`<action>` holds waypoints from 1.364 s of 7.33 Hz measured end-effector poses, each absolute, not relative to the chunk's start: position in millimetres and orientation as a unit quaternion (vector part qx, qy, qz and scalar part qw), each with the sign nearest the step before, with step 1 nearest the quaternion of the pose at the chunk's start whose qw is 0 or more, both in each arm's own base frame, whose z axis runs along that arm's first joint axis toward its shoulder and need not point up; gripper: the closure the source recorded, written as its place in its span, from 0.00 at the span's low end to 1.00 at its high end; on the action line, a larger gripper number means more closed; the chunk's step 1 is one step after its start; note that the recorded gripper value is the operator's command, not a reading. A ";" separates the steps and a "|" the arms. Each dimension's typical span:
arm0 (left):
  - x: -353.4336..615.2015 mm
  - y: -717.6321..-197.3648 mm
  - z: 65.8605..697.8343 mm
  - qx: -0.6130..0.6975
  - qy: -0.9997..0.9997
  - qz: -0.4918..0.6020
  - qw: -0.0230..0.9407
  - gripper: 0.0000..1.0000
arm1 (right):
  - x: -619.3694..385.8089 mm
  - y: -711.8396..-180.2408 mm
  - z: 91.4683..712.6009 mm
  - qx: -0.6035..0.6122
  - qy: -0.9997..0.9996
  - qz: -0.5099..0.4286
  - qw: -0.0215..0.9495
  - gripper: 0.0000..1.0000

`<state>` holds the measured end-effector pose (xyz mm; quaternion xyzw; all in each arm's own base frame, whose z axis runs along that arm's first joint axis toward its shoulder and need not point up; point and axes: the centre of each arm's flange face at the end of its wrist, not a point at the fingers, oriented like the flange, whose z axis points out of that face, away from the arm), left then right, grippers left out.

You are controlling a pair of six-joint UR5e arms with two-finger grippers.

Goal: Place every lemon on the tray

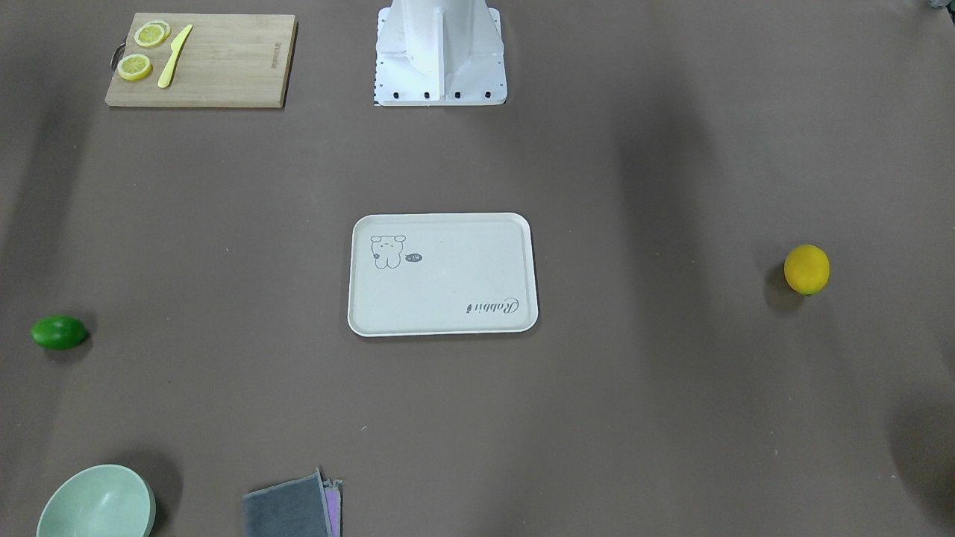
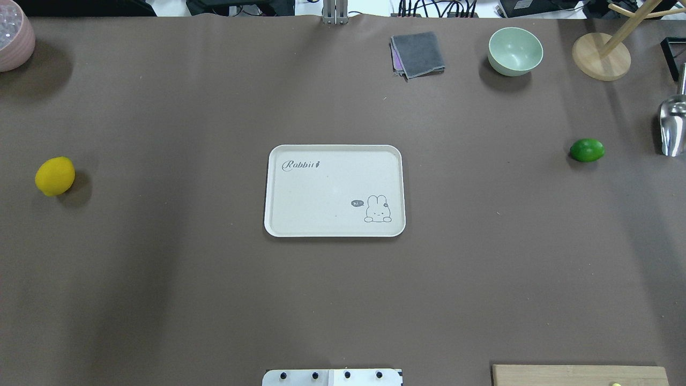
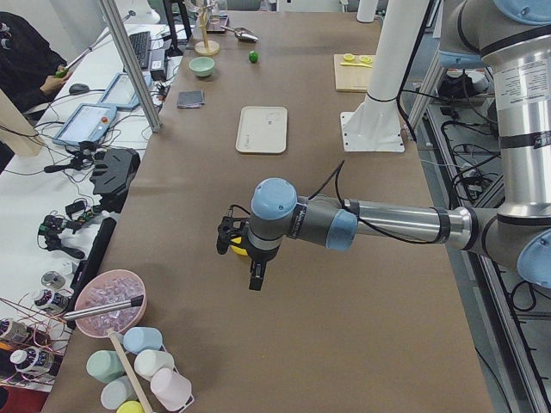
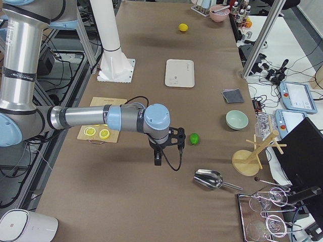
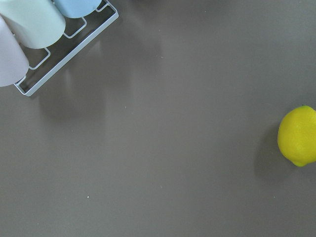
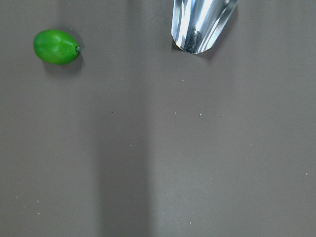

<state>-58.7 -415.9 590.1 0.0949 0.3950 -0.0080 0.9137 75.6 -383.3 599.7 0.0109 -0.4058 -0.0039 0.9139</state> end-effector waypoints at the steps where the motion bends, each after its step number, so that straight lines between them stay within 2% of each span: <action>1: -57.7 -415.0 589.0 0.095 0.414 -0.006 0.905 0.02 | 75.5 -383.1 599.7 0.011 -0.406 -0.004 0.914 0.00; 8: -69.7 -433.0 601.2 0.110 0.415 -0.015 0.903 0.02 | 72.9 -411.1 575.4 0.036 -0.426 -0.016 0.904 0.00; 10: -69.4 -462.5 590.4 0.133 0.405 -0.004 0.905 0.02 | 70.3 -431.2 562.8 0.047 -0.442 -0.020 0.896 0.00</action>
